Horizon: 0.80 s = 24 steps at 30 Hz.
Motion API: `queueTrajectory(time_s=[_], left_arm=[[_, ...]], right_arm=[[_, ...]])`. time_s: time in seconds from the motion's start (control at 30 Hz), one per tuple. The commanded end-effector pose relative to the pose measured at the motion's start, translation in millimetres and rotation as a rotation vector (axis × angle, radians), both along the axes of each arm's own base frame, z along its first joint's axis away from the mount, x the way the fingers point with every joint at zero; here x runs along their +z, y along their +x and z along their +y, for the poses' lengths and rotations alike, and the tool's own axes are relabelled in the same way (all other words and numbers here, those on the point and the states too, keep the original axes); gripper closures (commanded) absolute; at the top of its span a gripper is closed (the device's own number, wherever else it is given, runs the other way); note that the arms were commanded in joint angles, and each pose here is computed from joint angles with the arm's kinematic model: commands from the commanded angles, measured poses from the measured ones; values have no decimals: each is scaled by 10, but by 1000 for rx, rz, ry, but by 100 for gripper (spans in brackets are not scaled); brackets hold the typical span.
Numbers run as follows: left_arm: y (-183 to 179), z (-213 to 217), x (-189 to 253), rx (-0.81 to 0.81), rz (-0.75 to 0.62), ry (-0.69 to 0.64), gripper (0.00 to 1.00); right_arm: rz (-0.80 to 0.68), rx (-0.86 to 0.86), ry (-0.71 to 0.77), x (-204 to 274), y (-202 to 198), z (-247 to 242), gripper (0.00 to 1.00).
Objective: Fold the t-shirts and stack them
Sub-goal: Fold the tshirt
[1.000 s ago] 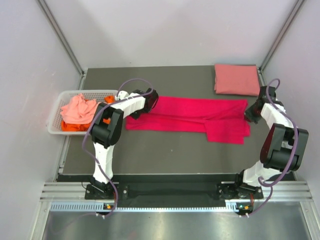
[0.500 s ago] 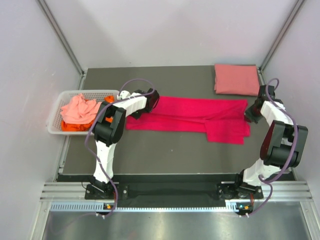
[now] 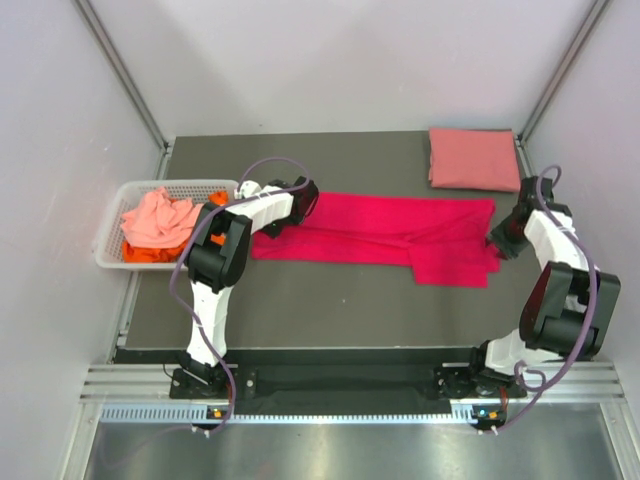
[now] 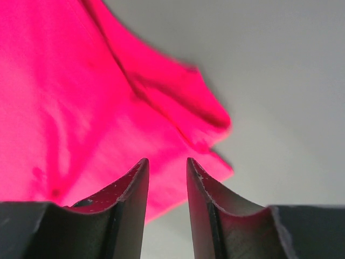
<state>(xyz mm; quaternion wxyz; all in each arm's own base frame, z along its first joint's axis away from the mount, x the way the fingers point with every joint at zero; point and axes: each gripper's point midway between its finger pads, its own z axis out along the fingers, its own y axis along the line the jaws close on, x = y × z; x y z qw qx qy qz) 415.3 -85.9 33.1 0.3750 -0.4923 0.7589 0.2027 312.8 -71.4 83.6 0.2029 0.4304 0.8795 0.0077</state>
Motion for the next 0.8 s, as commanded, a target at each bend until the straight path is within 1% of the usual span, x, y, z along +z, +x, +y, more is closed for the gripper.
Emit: queueTrajectory(time_s=[0.0, 0.07, 0.27, 0.43, 0.63, 0.77], left_arm=[[52, 38, 184, -3, -55, -7, 100], [63, 25, 196, -7, -64, -21, 100], [35, 2, 177, -21, -57, -37, 100], [32, 13, 209, -26, -69, -35, 100], [52, -7, 241, -33, -81, -46, 100], [61, -18, 274, -34, -90, -56, 100]], right_arm=[[68, 29, 70, -173, -399, 225, 65], [46, 37, 61, -215, -426, 235, 64], [67, 31, 70, -483, -560, 277, 65], [64, 13, 34, -602, -588, 216, 65], [48, 2, 14, -640, -586, 188, 70], [48, 1, 7, -682, -588, 177, 71]])
